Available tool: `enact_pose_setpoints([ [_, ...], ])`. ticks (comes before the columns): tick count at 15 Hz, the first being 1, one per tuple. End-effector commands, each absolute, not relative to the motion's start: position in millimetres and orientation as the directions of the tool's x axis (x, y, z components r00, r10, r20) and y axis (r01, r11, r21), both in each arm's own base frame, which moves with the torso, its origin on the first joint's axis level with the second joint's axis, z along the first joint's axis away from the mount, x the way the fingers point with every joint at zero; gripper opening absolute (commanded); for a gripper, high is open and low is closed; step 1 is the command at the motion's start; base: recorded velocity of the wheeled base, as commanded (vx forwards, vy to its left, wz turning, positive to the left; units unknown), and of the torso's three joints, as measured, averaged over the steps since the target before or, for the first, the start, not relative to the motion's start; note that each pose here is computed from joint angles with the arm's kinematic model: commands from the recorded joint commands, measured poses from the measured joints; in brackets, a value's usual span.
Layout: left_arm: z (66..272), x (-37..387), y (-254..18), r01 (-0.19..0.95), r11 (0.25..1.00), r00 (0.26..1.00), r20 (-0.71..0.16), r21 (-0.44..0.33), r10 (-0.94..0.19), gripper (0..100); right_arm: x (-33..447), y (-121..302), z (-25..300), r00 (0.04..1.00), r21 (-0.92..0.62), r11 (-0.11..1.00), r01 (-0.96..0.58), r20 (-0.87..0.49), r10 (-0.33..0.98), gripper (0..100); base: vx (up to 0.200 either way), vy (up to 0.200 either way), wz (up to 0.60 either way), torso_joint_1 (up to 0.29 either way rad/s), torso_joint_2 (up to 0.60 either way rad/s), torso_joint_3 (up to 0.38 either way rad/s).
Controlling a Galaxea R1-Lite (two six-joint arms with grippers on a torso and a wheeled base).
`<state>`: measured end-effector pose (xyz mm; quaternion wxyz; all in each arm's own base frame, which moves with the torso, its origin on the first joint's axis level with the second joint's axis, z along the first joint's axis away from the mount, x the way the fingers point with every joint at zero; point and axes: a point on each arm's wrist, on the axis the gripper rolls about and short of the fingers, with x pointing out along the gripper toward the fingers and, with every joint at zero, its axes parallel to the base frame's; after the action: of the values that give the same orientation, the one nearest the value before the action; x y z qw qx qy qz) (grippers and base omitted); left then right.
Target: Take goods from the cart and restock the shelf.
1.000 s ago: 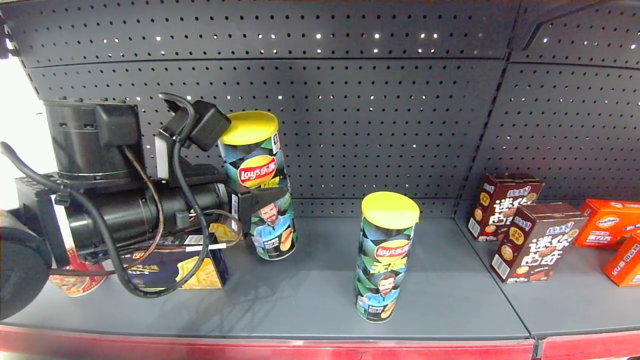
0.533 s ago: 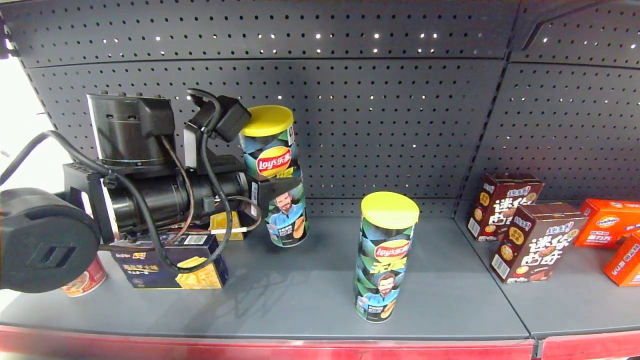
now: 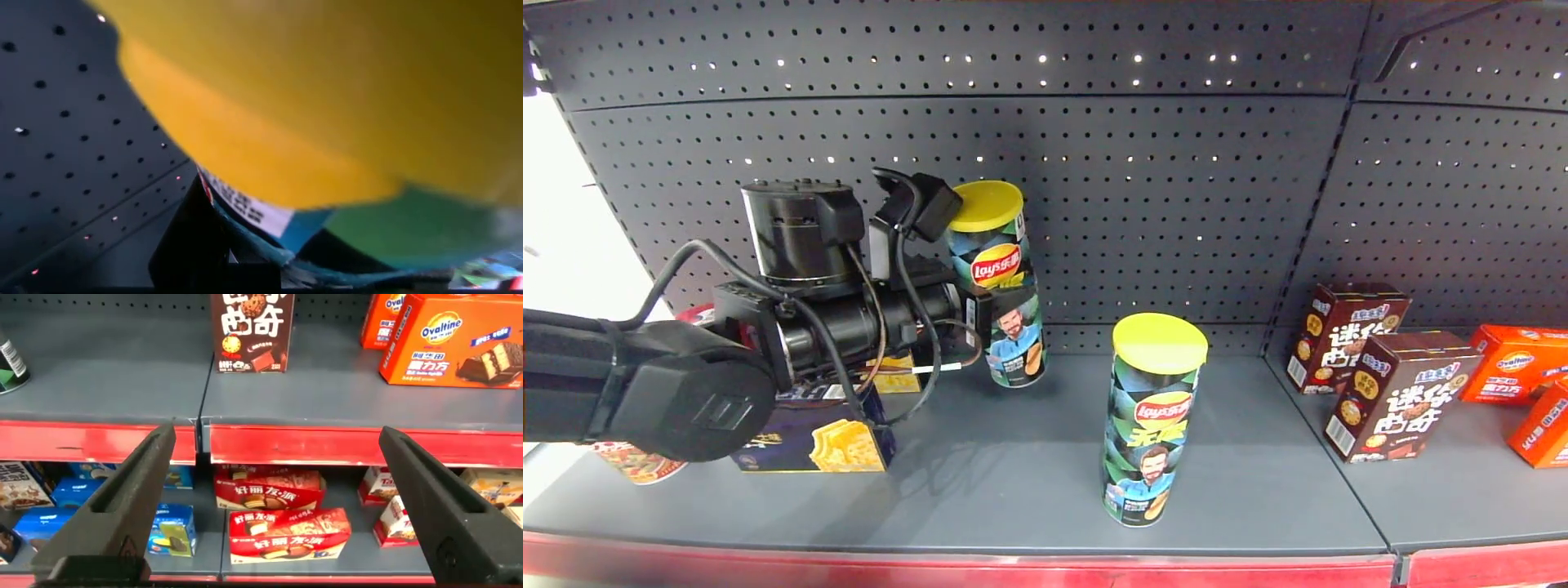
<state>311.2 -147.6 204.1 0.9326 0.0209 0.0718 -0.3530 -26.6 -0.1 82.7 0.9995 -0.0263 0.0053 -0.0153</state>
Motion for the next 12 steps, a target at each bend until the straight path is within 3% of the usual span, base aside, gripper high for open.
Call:
enact_pose_setpoints([
  [1,188,319,-150,0.659,0.752,0.737,-0.178,-0.024,-0.652,0,-27,0,83,0.999,-0.057,0.998,0.030,-0.011,-0.031,100,0.000,0.000,0.00,0.000,0.00,0.000],
  [12,173,332,-167,0.705,0.708,0.688,-0.204,-0.042,-0.696,0,-27,0,83,1.000,-0.058,0.998,0.028,-0.011,-0.029,100,0.000,0.000,0.00,0.000,0.00,0.000],
])
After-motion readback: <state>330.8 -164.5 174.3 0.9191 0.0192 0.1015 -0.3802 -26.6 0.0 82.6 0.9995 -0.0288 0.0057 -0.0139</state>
